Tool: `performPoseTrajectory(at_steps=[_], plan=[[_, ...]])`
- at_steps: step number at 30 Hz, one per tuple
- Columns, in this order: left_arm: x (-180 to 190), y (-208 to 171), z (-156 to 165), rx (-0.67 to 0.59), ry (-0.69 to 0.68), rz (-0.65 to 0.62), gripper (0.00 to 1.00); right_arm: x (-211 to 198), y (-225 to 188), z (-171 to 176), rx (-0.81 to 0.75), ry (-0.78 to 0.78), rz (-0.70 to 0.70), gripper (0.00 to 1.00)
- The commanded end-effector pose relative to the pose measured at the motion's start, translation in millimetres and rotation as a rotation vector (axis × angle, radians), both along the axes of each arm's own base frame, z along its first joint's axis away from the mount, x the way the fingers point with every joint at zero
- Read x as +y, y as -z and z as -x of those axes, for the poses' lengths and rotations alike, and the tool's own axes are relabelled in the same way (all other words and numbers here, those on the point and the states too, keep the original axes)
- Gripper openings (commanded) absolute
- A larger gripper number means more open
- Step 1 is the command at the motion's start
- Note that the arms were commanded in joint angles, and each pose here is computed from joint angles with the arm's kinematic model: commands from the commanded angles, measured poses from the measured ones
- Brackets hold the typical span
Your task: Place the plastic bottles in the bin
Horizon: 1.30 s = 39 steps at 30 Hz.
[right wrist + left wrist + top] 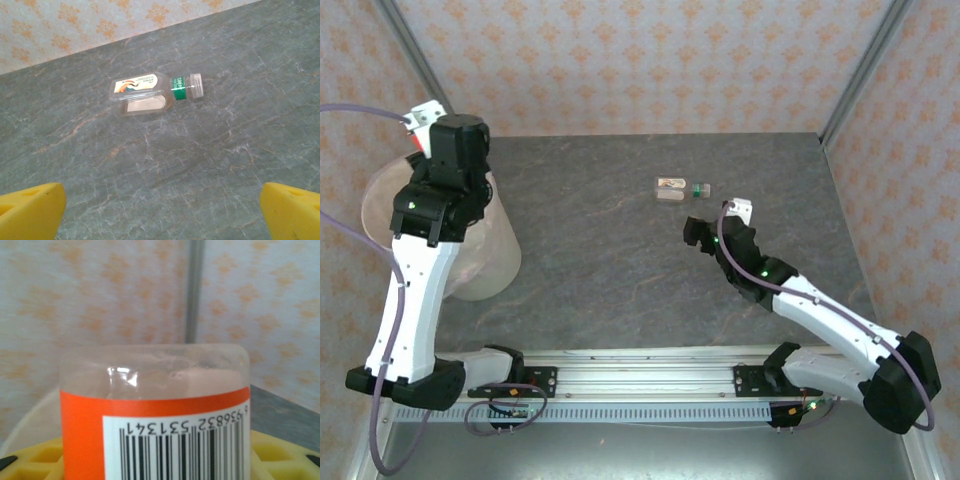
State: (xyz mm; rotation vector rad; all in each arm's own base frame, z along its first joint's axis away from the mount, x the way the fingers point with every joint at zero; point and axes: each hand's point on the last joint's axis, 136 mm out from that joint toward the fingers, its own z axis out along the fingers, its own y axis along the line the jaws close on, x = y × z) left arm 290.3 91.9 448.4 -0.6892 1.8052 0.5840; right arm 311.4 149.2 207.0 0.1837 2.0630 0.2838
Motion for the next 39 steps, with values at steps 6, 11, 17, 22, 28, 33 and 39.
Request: performPoseTrajectory(at_steps=[6,11,17,22,28,33,39], plan=[[74,6,47,0.125,-0.225,-0.114,0.56,7,-8,-9,0.014,0.005,-0.017,0.99],[106,22,61,0.120,-0.311,-0.077,0.55,11,-8,-11,0.031,0.009,-0.047,0.99],[135,39,72,0.150,-0.371,-0.061,0.58,15,-6,-13,0.042,0.010,-0.066,0.99],[151,69,67,0.222,-0.317,-0.001,0.58,18,-4,-15,0.058,0.002,-0.055,0.99],[159,86,54,0.188,-0.259,0.027,0.61,23,-9,-17,0.060,-0.010,-0.074,0.99],[156,89,37,0.190,-0.195,0.076,0.61,28,-1,-20,0.084,-0.016,-0.063,0.99],[154,79,32,0.173,-0.181,0.118,0.61,28,2,-20,0.102,-0.005,-0.076,0.99]])
